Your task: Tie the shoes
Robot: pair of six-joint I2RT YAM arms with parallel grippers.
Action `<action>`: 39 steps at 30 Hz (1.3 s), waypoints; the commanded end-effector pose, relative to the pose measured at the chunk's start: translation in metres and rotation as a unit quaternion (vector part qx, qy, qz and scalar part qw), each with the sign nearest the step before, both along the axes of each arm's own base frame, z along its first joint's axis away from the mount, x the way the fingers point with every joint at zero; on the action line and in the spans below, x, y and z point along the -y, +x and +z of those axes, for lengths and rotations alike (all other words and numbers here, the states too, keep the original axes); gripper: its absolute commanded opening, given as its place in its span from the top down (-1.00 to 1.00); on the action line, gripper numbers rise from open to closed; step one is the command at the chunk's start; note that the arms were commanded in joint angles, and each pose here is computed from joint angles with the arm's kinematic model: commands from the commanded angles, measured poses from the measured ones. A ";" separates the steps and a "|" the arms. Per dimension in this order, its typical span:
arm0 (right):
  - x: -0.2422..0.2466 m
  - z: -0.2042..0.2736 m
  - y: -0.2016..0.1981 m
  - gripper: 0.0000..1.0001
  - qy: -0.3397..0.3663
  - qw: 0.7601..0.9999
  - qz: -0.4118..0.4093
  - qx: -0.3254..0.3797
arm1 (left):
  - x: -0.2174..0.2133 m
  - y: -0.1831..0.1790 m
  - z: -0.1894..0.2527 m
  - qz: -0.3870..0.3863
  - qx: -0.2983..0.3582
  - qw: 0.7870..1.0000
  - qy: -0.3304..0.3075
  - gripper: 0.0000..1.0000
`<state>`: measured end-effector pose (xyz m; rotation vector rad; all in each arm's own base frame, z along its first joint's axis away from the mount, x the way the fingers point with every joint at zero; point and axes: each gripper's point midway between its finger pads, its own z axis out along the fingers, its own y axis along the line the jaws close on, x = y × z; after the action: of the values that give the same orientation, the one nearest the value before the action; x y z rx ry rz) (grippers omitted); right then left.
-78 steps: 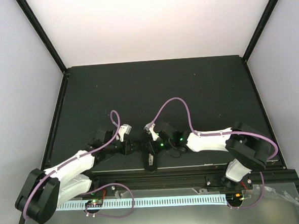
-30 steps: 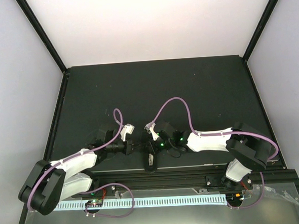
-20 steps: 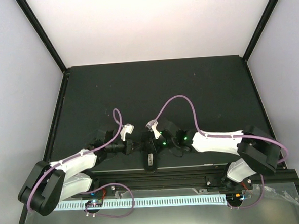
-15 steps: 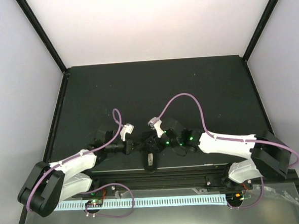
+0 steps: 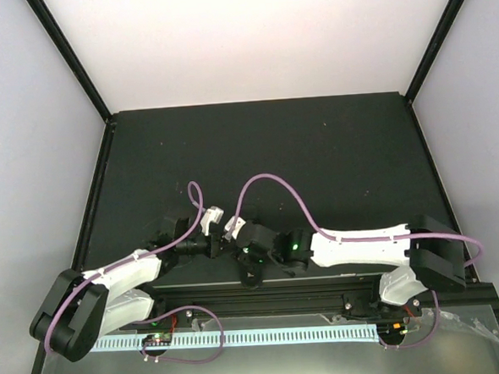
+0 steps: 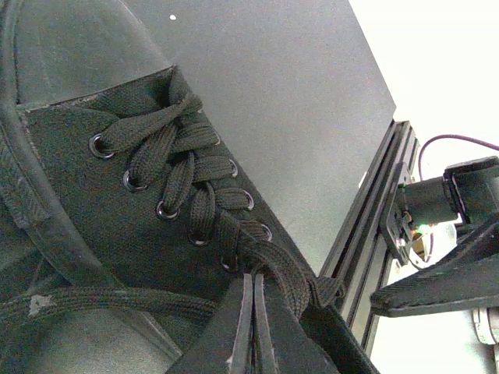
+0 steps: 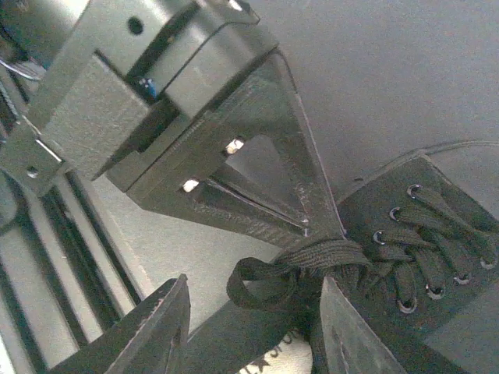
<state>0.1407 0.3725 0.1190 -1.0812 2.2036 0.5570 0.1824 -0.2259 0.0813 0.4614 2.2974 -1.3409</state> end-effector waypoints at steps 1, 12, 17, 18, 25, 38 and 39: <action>0.006 -0.008 0.011 0.01 -0.078 0.994 -0.013 0.074 | 0.000 0.004 0.001 0.003 -0.001 1.000 -0.001 0.97; -0.004 -0.017 0.005 0.04 -0.121 0.986 0.000 0.114 | 0.000 0.005 0.000 0.003 -0.004 1.000 0.002 0.97; -0.011 -0.020 -0.001 0.04 -0.123 0.985 0.014 0.117 | 0.001 0.005 -0.001 0.003 -0.004 1.000 0.003 0.97; -0.012 -0.021 -0.001 0.04 -0.125 0.985 0.015 0.118 | 0.001 0.005 -0.001 0.003 -0.005 1.000 0.003 0.97; -0.014 -0.029 0.000 0.07 -0.147 0.981 0.013 0.126 | 0.001 0.006 0.000 0.003 -0.005 1.000 0.003 0.97; -0.009 -0.008 0.003 0.97 -0.097 0.989 -0.018 0.111 | -0.004 0.009 -0.004 0.020 -0.005 1.000 0.016 0.97; -0.007 -0.005 0.003 0.97 -0.087 0.991 -0.020 0.102 | -0.006 0.010 -0.005 0.027 -0.005 0.999 0.019 0.97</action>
<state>0.1417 0.3775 0.0887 -1.2227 2.1180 0.1052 0.1819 -0.2243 0.0728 0.4419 2.3377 -1.3292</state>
